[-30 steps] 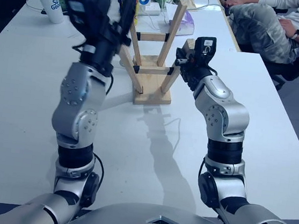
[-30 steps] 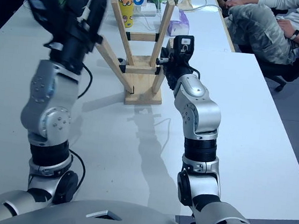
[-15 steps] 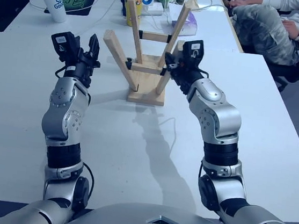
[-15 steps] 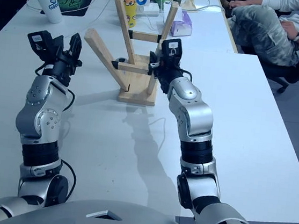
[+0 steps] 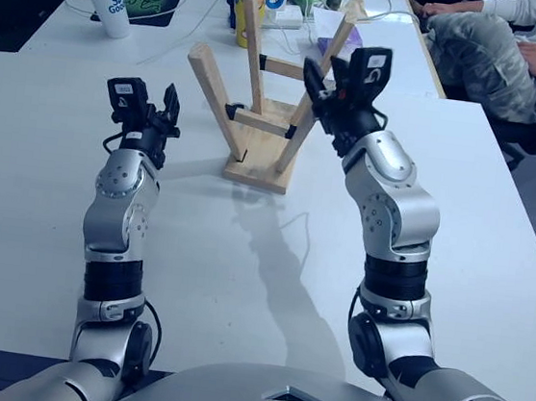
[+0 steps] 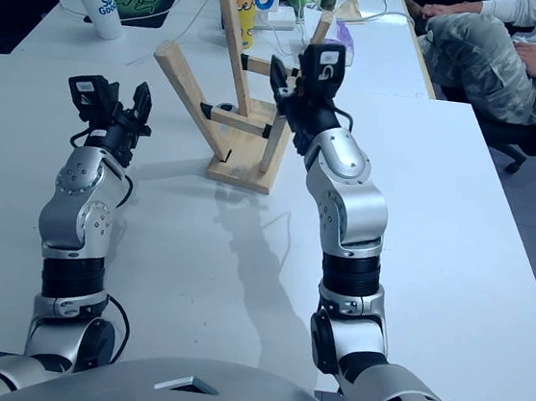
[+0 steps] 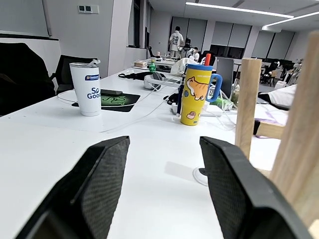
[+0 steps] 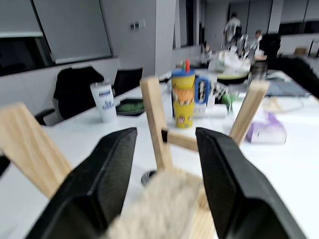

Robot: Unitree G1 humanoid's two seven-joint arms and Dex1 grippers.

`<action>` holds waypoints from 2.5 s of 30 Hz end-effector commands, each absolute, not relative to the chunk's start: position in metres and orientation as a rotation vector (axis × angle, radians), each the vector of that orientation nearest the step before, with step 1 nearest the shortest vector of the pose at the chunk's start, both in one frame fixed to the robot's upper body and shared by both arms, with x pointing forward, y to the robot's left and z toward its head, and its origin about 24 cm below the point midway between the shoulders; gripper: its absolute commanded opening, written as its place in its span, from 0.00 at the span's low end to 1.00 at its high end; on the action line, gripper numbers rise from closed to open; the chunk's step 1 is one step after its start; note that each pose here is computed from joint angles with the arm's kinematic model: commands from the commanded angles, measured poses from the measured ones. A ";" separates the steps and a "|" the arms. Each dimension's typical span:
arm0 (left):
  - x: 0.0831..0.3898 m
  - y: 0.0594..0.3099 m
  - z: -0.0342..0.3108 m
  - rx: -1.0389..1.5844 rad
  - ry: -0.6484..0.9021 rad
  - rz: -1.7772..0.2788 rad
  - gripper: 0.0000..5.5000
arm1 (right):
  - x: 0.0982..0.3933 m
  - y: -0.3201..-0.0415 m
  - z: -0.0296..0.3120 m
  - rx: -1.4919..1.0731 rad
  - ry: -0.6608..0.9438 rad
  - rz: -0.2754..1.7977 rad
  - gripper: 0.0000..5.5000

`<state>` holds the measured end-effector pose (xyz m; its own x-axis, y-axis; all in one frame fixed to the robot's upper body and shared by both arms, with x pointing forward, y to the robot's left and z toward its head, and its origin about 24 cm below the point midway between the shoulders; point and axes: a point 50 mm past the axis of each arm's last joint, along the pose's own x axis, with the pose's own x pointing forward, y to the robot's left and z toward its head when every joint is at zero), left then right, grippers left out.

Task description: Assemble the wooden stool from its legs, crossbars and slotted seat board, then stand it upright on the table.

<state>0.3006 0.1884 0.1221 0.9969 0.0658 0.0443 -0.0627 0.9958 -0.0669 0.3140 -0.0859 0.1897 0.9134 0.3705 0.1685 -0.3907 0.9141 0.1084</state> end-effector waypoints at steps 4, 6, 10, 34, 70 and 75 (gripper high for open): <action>0.302 0.193 0.114 -0.022 -0.019 0.060 0.47 | 0.310 -0.110 0.220 0.213 -0.326 0.255 0.39; 0.303 0.196 0.112 0.003 -0.017 0.055 0.47 | 0.314 -0.123 0.212 0.198 -0.290 0.172 0.39; 0.309 0.199 0.117 0.054 -0.049 0.043 0.47 | 0.316 -0.136 0.190 0.148 -0.199 0.102 0.32; 0.361 0.171 0.183 -0.414 0.080 -0.138 0.02 | 0.315 -0.124 0.189 0.099 -0.208 0.227 0.00; 0.323 0.139 0.130 -0.306 0.051 -0.107 0.00 | 0.362 -0.151 0.184 -0.086 -0.029 0.263 0.00; 0.323 0.139 0.128 -0.304 0.056 -0.107 0.00 | 0.351 -0.141 0.149 -0.055 0.169 0.363 0.00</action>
<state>0.3245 0.1395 0.1316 0.9935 -0.1097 -0.0314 0.0951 0.9481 -0.3034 0.3573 -0.1466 0.1870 0.9519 0.3058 -0.0168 -0.3058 0.9461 -0.1066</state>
